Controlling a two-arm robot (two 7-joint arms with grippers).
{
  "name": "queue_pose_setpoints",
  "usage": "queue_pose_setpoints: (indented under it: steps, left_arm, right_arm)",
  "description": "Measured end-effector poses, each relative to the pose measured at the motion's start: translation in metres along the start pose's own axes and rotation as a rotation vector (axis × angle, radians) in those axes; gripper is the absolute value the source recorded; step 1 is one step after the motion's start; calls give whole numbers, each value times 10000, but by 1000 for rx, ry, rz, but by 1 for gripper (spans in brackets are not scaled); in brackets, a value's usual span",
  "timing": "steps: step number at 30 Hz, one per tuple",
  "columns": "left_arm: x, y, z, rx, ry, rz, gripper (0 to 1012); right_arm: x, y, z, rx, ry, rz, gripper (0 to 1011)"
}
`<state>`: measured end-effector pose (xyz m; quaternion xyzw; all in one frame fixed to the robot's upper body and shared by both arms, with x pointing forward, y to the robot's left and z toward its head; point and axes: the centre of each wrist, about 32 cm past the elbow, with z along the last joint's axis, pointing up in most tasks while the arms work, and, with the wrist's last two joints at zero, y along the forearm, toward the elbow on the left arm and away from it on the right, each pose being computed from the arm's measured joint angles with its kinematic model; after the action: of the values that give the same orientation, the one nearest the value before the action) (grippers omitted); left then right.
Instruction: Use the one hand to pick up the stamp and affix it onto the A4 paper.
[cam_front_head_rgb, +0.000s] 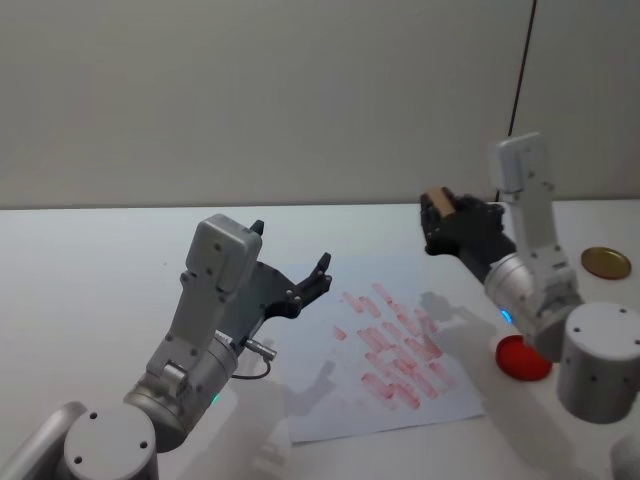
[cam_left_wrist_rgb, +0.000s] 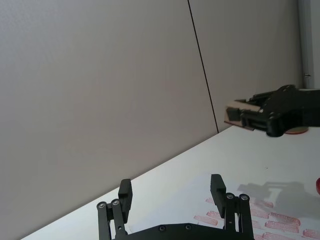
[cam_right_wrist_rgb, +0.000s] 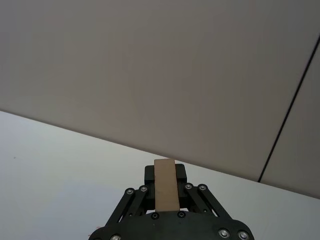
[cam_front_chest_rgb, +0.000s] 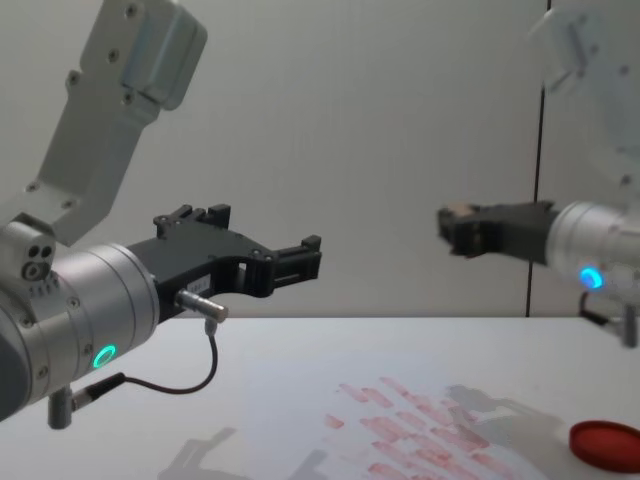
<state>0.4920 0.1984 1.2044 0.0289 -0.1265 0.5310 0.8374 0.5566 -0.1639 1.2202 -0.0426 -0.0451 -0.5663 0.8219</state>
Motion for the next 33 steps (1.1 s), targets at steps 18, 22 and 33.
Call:
queue_pose_setpoints:
  steps: [18,22,33]
  left_arm:
    - [0,0,0,0,0,0,993]
    - [0,0,0,0,0,0,993]
    - [0,0,0,0,0,0,993]
  right_arm:
    - [195,-579,-46,-91,32,-109,220]
    - [206,-678,-104,-124,40,-113,220]
    - [217,-876,-292,-204,46,-120,220]
